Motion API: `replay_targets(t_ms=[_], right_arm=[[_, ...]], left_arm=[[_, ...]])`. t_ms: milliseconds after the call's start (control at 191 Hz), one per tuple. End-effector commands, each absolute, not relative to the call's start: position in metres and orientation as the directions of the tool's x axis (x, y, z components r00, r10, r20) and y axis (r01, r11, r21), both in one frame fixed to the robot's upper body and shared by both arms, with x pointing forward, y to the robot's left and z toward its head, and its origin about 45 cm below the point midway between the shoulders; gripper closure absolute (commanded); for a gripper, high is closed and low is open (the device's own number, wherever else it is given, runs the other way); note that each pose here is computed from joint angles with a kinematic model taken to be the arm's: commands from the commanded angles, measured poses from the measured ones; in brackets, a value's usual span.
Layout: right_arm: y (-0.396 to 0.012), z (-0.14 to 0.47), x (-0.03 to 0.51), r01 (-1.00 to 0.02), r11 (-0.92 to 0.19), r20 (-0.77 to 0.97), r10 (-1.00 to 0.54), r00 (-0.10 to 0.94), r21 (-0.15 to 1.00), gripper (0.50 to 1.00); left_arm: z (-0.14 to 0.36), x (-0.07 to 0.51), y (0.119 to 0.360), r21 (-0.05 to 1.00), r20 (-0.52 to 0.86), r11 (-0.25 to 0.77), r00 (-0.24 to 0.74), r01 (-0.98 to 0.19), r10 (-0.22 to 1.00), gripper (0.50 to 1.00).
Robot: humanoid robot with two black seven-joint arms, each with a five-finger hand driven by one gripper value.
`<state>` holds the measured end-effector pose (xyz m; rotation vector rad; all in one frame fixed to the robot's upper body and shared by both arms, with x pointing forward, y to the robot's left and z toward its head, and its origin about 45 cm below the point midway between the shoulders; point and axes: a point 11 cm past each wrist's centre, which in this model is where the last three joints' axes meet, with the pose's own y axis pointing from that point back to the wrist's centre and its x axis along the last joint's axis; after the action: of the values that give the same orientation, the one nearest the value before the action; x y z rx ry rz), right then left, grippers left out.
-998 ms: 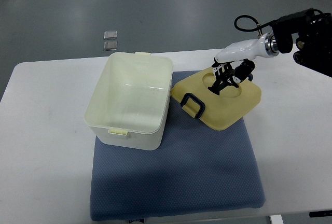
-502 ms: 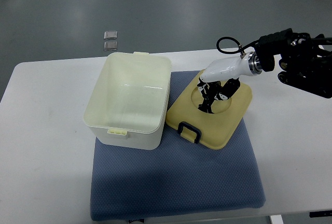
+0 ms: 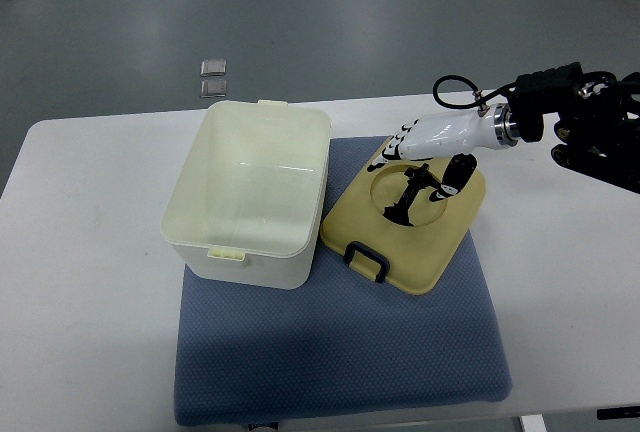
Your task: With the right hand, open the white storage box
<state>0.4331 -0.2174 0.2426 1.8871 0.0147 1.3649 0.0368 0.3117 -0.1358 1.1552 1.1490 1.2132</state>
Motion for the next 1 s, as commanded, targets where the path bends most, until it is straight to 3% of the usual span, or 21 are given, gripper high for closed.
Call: replay_targets(t_ms=[0, 230, 371, 460, 533, 742, 993], right_arm=[[-0.222, 0.255, 0.435, -0.419, -0.694, 0.805, 0.433, 0.407, 0.585, 0.599], [-0.234, 0.291, 0.447, -0.490, -0.713, 0.856, 0.325, 0.401, 0.501, 0.599], [-0.235, 0.316, 0.459, -0.591, -0.748, 0.847, -0.072, 0.527, 0.304, 0.601], [-0.253, 0.317, 0.473, -0.725, -0.662, 0.727, -0.403, 0.556, 0.187, 0.599], [-0.264, 0.305, 0.474, -0.783, -0.602, 0.610, -0.564, 0.556, 0.157, 0.599], [-0.280, 0.269, 0.472, -0.899, -0.432, 0.165, -0.884, 0.437, 0.066, 0.599], [-0.298, 0.228, 0.460, -0.962, -0.260, -0.121, -0.961, 0.249, 0.089, 0.599]], left_arm=[[-0.136, 0.037, 0.312, 0.997, -0.016, 0.017, 0.023, -0.070, 1.000, 0.500], [-0.136, 0.037, 0.311, 0.997, -0.018, 0.019, 0.021, -0.072, 1.000, 0.500], [-0.136, 0.037, 0.310, 0.997, -0.021, 0.022, 0.020, -0.072, 1.000, 0.500], [-0.136, 0.037, 0.310, 0.997, -0.022, 0.024, 0.020, -0.070, 1.000, 0.500], [-0.136, 0.037, 0.310, 0.997, -0.022, 0.024, 0.022, -0.070, 1.000, 0.500], [-0.136, 0.037, 0.309, 0.997, -0.024, 0.025, 0.021, -0.072, 1.000, 0.500], [-0.136, 0.037, 0.310, 0.997, -0.022, 0.024, 0.019, -0.072, 1.000, 0.500]])
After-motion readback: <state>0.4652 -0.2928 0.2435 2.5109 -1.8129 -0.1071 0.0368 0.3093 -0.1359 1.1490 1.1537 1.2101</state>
